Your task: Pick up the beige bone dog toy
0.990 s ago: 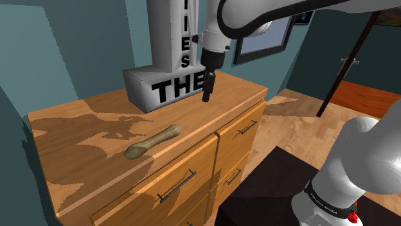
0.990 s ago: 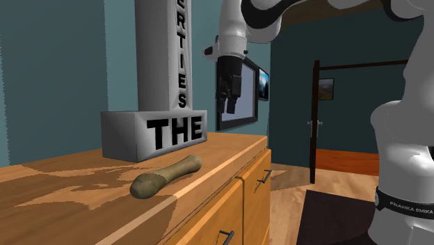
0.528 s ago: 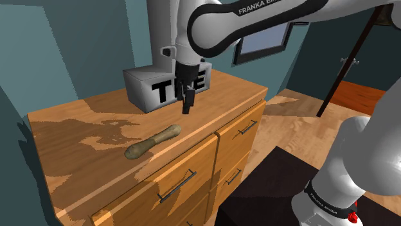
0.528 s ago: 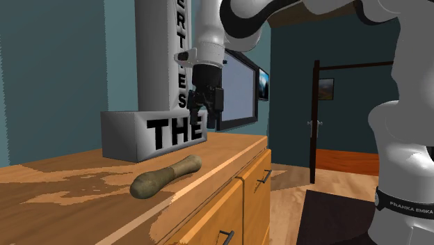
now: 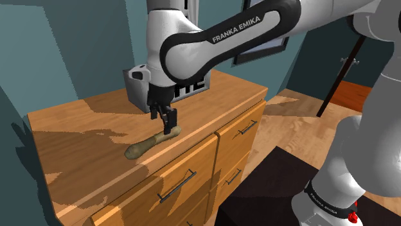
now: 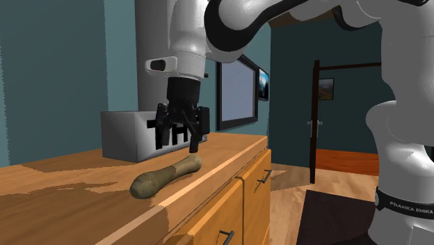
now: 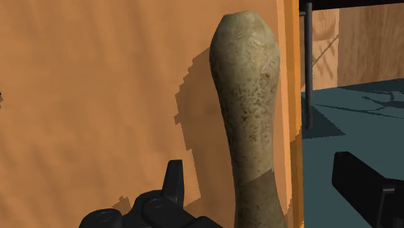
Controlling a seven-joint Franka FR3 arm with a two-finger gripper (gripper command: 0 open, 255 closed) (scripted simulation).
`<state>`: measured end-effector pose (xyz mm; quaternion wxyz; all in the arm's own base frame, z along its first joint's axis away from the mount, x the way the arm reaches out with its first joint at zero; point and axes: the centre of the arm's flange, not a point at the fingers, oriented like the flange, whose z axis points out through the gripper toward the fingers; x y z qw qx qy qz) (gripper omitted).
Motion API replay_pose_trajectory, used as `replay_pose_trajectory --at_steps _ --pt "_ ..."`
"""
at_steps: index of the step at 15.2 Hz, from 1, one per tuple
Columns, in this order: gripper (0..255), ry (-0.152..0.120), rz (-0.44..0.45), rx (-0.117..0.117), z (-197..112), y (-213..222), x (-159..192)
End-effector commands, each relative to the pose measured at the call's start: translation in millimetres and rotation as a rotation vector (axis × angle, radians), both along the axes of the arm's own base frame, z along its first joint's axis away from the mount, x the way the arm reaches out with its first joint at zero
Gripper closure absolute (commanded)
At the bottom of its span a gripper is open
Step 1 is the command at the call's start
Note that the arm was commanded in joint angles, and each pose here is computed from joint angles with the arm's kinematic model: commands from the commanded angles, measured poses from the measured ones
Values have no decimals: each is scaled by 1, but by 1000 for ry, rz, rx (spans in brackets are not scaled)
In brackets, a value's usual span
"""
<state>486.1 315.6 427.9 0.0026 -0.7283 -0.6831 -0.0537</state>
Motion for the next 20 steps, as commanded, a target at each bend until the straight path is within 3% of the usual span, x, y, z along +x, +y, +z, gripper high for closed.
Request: replay_pose_trajectory --at_steps 1,11,12,20 --pt "0 -9 98 -6 -10 24 -3" --pt "0 -9 99 -6 -51 24 -3" --pt "255 -9 99 -6 -51 24 -2" --pt "255 -9 99 -6 -51 24 -2"
